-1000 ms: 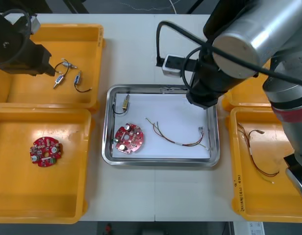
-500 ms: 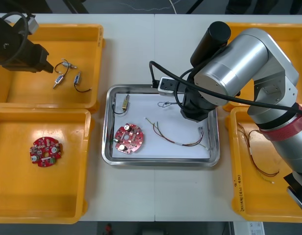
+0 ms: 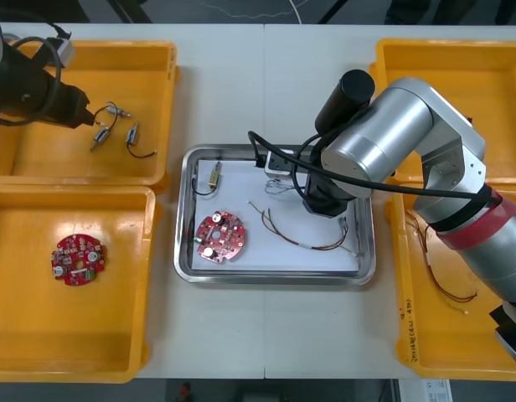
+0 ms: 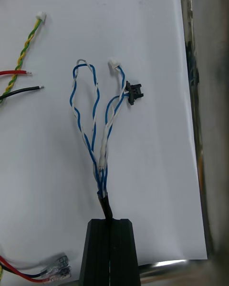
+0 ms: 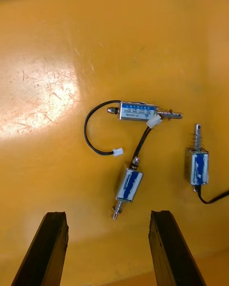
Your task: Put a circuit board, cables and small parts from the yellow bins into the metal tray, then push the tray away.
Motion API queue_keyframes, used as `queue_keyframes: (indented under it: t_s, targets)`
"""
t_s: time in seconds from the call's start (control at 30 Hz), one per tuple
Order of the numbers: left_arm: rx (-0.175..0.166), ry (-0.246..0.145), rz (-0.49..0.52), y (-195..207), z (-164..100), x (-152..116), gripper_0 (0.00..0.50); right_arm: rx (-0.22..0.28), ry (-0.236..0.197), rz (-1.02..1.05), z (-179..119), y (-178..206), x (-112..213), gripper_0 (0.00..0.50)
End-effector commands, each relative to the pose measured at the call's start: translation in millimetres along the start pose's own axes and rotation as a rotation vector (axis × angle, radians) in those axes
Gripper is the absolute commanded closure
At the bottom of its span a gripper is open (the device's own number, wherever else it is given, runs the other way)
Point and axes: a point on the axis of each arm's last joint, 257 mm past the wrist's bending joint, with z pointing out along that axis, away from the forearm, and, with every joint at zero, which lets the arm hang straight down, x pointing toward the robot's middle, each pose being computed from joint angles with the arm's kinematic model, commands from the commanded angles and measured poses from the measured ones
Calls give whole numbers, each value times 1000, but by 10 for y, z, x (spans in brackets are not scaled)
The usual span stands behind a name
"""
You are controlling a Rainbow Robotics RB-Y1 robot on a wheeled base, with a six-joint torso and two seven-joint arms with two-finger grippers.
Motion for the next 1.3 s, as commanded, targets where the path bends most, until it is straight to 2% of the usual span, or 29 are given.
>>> queue_keyframes:
  t_s: [0.03, 0.07, 0.1, 0.13, 0.17, 0.2, 0.23, 0.5, 0.83, 1.07, 1.2, 1.3]
  targets:
    - [-3, -61, 49, -171, 5, -308, 0, 20, 26, -58, 22, -43, 148, 443]
    - [-4, -62, 49, -171, 16, -307, 0, 24, 29, -60, 19, -58, 161, 388]
    - [1, -63, 47, -195, 50, -303, 0, 30, 34, -62, 21, -76, 180, 388]
    - [1, -65, 47, -202, 58, -308, 0, 33, 36, -64, 20, -83, 184, 142]
    - [9, -70, 43, -243, 106, -311, 0, 44, 41, -69, 13, -120, 207, 44]
    - [9, -70, 43, -243, 106, -311, 0, 44, 41, -69, 13, -120, 207, 44]
    - [14, -78, 44, -288, 157, -322, 0, 51, 46, -74, 15, -144, 229, 0]
    - [5, -90, 49, -324, 325, -308, 0, 57, 44, -57, -56, -254, 291, 0]
    - [3, -79, 45, -332, 483, -222, 0, 46, 62, -60, -218, -196, 298, 0]
    - [0, -68, 48, -314, 582, -103, 0, 47, 64, -35, -555, -198, 296, 0]
    - [-4, -66, 50, -280, 641, -17, 0, 28, 52, 11, -824, -182, 312, 0]
    - [-5, -62, 57, -271, 658, 18, 0, 67, -24, 61, -1018, -326, 195, 0]
